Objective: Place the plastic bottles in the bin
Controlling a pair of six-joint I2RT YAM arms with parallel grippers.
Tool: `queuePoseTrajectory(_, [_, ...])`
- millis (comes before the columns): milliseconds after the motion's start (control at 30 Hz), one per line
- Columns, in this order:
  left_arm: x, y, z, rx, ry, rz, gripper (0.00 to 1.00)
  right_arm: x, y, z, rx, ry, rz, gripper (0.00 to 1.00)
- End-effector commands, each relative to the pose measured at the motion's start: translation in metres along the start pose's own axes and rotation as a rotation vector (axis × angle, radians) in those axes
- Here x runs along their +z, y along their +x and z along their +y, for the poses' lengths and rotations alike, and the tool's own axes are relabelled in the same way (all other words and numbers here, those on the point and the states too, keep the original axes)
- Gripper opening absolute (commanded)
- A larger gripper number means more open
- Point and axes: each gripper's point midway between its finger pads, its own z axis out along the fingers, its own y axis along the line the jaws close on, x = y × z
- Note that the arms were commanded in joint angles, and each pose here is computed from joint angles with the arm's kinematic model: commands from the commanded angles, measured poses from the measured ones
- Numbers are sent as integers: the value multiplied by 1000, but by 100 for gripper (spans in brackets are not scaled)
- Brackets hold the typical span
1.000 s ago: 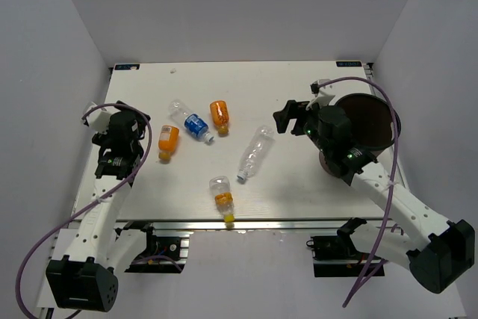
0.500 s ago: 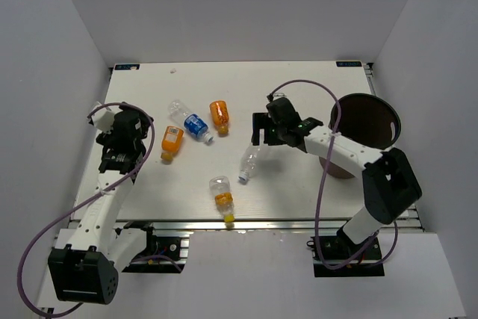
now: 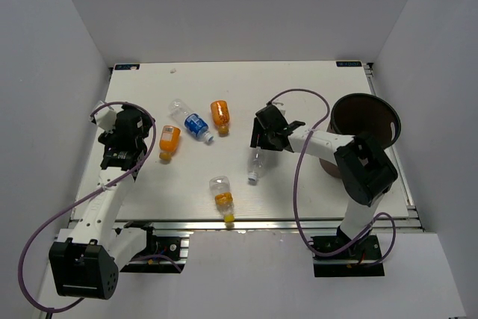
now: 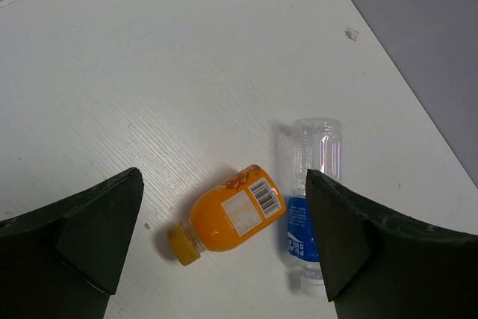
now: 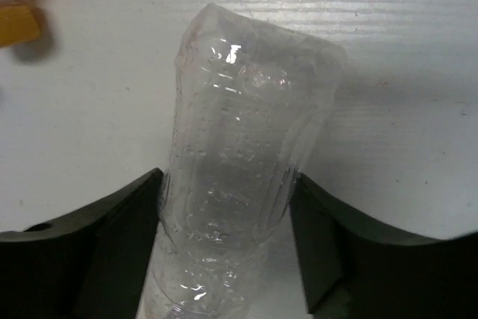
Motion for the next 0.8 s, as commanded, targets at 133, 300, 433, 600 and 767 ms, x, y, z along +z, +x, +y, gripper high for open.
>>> queuePoseTrajectory(133, [-6,-13,-6,-15,21,-26,98,-44,-66,45,-47,-191,-212,35])
queuePoseTrajectory(300, [-8,-13,-8,-16,33,-20,98,-130,-135,72,-170,-314,-446,33])
queuePoseTrajectory(433, [-9,-14,-8,-13,36,-21,98,-213,-190,58,-196,-272,-696,30])
queuePoseTrajectory(600, [-9,-12,-10,-11,49,-15,98,-316,-242,-23,-108,18,-1031,31])
queuePoseTrajectory(767, [-7,-10,-12,-5,52,-5,98,-370,-248,-121,2,417,-1160,30])
